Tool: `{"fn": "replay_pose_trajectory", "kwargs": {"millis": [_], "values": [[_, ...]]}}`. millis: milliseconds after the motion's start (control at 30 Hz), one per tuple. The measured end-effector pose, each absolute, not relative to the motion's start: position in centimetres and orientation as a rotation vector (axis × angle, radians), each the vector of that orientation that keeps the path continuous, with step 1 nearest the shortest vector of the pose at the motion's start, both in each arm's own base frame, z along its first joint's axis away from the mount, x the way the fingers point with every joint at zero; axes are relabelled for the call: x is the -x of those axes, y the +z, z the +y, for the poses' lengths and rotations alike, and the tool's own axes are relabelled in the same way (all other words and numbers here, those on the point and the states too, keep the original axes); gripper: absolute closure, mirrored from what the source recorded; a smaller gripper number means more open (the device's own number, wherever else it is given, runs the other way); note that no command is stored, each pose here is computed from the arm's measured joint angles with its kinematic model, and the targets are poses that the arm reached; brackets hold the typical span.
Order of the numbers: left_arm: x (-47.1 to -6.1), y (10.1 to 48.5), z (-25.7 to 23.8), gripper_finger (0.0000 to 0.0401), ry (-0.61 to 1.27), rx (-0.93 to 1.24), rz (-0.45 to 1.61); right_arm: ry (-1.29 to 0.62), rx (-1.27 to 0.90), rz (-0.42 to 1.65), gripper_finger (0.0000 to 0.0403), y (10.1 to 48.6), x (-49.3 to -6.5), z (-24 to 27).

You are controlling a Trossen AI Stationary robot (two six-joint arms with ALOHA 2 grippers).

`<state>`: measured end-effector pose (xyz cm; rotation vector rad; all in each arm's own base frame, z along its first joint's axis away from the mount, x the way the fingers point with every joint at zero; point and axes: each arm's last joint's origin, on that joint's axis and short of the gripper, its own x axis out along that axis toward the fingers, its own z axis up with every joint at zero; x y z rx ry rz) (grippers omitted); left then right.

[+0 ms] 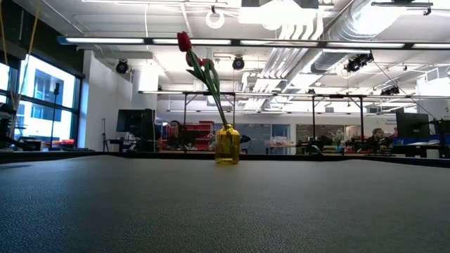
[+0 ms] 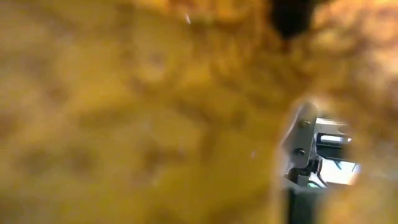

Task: Sort flowers into vase by color
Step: Put the yellow flowers into the green vase

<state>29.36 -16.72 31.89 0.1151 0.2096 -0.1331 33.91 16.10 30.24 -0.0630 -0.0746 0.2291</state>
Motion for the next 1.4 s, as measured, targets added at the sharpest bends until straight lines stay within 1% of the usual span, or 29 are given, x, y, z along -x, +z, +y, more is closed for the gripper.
{"fn": "replay_pose_trajectory", "kwargs": {"millis": [200,300,400,533,667,800,967,1133,1200,1300,1400], "values": [[-29.4,31.9,-16.8,0.0314,-0.157,-0.111,0.209,0.231,0.065,-0.068,0.0402,30.2,-33.9,16.1],[-29.4,31.9,-16.8,0.0342,-0.158,-0.110,0.207,0.231,0.065,-0.070,0.0390,30.2,-33.9,16.1],[-29.3,31.9,-16.8,0.0366,-0.159,-0.112,0.212,0.230,0.065,-0.070,0.0353,30.2,-33.9,16.1],[-29.2,31.7,-16.9,0.0392,-0.165,-0.121,0.228,0.234,0.084,-0.080,0.0283,30.4,-33.6,16.4],[-28.9,31.6,-17.2,0.0395,-0.145,-0.146,0.237,0.256,0.095,-0.113,0.0222,32.0,-32.2,16.9],[-28.3,31.7,-17.9,0.0394,-0.115,-0.199,0.230,0.191,0.100,-0.091,0.0191,33.7,-29.7,17.7],[-27.1,32.4,-18.5,0.0394,-0.085,-0.240,0.210,0.096,0.108,-0.006,0.0188,34.8,-26.2,19.1],[-25.8,33.7,-18.8,0.0394,-0.080,-0.256,0.158,0.100,0.112,0.093,0.0194,33.8,-24.1,21.0],[-25.6,34.3,-18.9,0.0394,-0.095,-0.247,0.123,0.110,0.118,0.122,0.0194,33.0,-24.2,21.7],[-25.6,34.9,-19.2,0.0394,-0.178,-0.245,0.066,0.114,0.116,0.159,0.0194,31.1,-25.4,22.5],[-25.6,35.3,-19.4,0.0394,-0.266,-0.231,0.018,0.109,0.147,0.116,0.0194,29.9,-27.4,22.8]]}}
